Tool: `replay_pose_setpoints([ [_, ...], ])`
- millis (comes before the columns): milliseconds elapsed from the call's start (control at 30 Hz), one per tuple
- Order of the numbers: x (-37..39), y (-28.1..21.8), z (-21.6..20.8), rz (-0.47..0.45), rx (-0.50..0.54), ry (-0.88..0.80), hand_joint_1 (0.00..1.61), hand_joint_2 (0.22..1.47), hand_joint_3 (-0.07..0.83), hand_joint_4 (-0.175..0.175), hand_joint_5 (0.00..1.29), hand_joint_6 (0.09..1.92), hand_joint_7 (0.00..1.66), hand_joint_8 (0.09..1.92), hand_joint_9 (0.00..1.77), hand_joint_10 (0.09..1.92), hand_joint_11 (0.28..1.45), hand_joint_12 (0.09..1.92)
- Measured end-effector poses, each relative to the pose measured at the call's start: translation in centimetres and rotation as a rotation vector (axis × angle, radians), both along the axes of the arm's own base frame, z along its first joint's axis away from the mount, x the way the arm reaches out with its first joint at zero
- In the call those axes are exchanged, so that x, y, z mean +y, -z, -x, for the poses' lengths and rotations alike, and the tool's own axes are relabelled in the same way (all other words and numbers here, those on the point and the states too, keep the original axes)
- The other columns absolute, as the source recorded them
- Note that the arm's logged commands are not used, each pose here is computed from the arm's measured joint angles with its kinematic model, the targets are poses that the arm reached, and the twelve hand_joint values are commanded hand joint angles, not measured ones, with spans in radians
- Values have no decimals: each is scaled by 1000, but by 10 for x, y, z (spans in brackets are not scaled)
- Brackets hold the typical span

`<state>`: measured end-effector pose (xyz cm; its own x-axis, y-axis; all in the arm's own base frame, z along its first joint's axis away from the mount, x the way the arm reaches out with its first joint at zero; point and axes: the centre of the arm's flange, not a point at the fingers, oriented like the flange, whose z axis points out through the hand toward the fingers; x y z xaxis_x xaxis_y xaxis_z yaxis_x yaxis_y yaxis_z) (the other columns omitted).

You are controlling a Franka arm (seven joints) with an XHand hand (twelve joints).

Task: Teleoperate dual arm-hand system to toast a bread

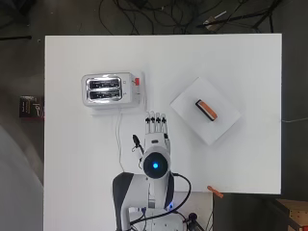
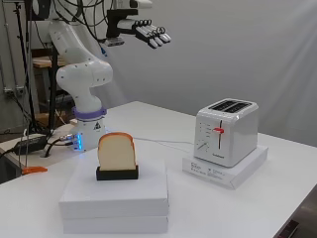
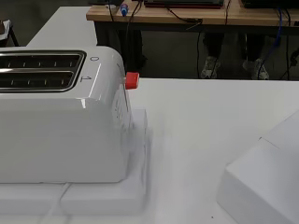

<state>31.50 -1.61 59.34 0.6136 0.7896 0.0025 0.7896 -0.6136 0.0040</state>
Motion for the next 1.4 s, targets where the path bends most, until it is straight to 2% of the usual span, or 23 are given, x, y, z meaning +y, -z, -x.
replay_pose_setpoints([
  [100,-33,-3,-7,-13,22,20,151,1190,-4,-53,320,87,296,87,393,87,426,87],
  [200,-52,-4,-20,7,75,73,143,1179,-4,-17,364,87,392,87,567,87,508,87],
  [267,-59,0,-36,29,136,100,133,1158,-10,-5,390,87,430,87,594,87,497,87],
  [400,-102,29,-63,45,271,215,87,1139,-7,10,428,87,488,87,592,87,461,87],
  [533,-155,61,-77,68,328,403,23,1149,0,33,492,87,578,87,661,87,491,87],
  [633,-180,86,-95,77,360,472,2,1143,-1,44,522,87,660,87,751,87,535,87],
  [867,-230,148,-151,84,439,493,0,1119,-6,63,555,87,705,87,806,87,557,87],
  [967,-248,157,-165,78,430,449,40,1069,-21,72,562,87,678,87,771,87,537,87],
  [1133,-269,172,-152,-17,416,320,182,946,-19,71,453,87,489,87,560,87,461,87],
  [1267,-280,190,-133,-104,408,247,210,936,-12,46,400,87,458,87,531,87,452,87],
  [1400,-288,200,-126,-122,428,257,223,956,0,23,397,87,465,87,544,87,457,87],
])
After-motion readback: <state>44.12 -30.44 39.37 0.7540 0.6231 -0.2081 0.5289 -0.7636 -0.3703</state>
